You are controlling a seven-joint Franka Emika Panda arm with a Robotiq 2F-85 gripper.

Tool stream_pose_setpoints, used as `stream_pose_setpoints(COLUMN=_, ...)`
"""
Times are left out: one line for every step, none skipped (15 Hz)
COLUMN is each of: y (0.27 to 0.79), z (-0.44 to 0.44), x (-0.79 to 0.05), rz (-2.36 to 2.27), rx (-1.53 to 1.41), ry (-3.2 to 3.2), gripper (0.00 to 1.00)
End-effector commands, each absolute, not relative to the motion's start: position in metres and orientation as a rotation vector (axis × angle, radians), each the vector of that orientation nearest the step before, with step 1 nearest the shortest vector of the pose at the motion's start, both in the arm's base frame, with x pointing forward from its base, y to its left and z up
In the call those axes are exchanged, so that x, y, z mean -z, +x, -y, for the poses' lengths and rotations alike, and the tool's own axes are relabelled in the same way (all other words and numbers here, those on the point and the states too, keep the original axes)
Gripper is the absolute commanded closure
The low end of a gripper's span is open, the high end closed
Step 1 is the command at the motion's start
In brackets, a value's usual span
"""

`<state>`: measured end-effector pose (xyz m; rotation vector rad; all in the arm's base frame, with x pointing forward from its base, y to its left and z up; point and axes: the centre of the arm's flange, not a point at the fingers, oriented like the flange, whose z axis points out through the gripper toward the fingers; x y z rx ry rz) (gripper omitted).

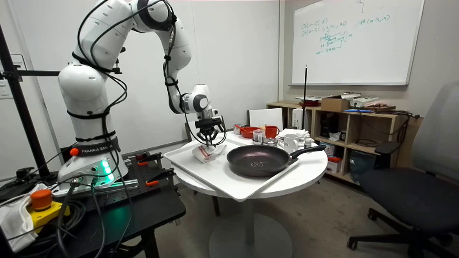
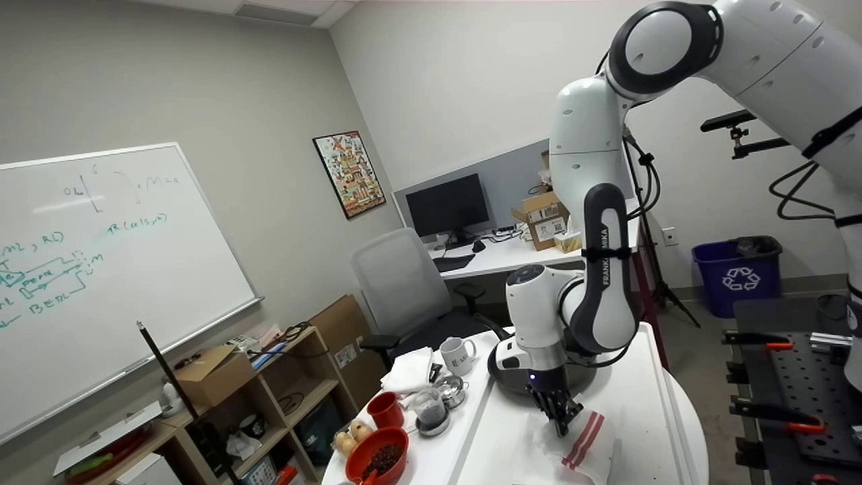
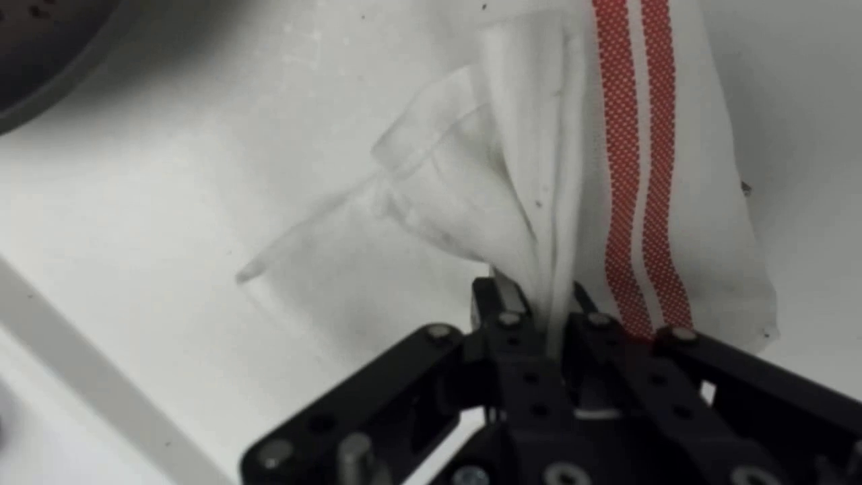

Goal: Pick up the white and red towel and use it to wipe the black pan, set the towel down on the tray

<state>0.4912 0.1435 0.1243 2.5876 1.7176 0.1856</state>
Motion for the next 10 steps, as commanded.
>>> stream_pose_setpoints(y=0.493, z=-0.141, x=-0.184, rz=-1.558, rx=-0.346, ry=2.713, gripper=0.97)
stream_pose_setpoints(y=0.498, z=-0.141, x=-0.196, rz=-1.503, rx=-0.382, ry=2.750, gripper=0.97)
stream_pose_setpoints(y=0.504, z=-0.140, x=-0.207, rz=-1.452, rx=-0.415, ry=2.783, gripper=0.97)
stream_pose_setpoints(y=0.512, z=-0.138, x=-0.217, rz=-1.394, rx=-0.444, ry=2.817, gripper=0.97)
stream_pose_setpoints(y=0.519, z=-0.136, x=-0.224, rz=-1.336, rx=-0.473, ry=2.846, gripper=0.97)
stream_pose_setpoints(y=0.526, z=-0.134, x=-0.229, rz=-1.283, rx=-0.487, ry=2.876, gripper=0.97)
stream_pose_setpoints(y=0.531, z=-0.131, x=-0.232, rz=-1.241, rx=-0.496, ry=2.899, gripper=0.97)
stream_pose_setpoints(y=0.537, z=-0.128, x=-0.233, rz=-1.197, rx=-0.493, ry=2.920, gripper=0.97)
stream_pose_setpoints(y=0.545, z=-0.126, x=-0.231, rz=-1.159, rx=-0.480, ry=2.939, gripper=0.97)
stream_pose_setpoints(y=0.551, z=-0.123, x=-0.229, rz=-1.124, rx=-0.470, ry=2.960, gripper=0.97)
